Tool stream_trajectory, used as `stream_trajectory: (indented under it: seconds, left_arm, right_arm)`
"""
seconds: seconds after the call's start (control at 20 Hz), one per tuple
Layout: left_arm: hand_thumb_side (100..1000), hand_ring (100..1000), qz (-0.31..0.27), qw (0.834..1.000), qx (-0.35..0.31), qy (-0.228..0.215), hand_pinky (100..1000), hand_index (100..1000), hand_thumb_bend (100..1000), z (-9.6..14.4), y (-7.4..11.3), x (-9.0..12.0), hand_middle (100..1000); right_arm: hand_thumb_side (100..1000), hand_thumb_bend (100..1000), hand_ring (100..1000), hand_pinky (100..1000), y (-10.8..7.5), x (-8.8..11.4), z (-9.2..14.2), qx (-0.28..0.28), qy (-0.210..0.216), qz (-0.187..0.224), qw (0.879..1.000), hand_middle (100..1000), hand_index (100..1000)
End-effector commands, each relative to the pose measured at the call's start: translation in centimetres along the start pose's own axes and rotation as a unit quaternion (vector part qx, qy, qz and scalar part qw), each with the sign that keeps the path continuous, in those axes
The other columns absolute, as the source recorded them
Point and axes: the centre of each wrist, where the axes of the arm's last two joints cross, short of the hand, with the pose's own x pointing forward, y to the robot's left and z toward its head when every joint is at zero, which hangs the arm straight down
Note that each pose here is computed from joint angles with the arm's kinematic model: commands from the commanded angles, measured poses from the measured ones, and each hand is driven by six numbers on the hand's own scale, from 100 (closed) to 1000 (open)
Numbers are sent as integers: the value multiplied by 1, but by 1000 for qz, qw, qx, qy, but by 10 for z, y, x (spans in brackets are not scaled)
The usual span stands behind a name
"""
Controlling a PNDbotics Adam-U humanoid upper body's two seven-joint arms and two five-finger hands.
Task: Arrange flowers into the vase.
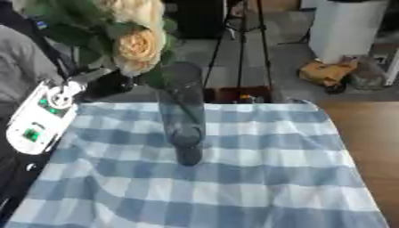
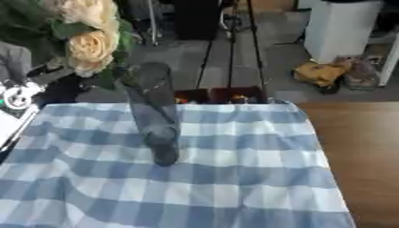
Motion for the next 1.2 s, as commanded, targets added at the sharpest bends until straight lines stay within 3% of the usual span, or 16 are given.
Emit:
stream_trajectory:
  seconds: [0.05, 1.2]
  left_arm:
    - [921, 1000, -20, 1000, 14, -3, 928, 1000, 391, 10, 18, 4, 1000]
    - [945, 1000, -28, 999, 13, 12, 929, 1000, 367, 46, 13, -5, 1000]
  right_arm:
    - [1000, 100, 778, 668, -4, 8, -7, 6, -13, 12, 1000, 755, 784]
    - [1000, 100, 779, 668, -6, 9, -8, -4, -17, 14, 1000, 756, 785]
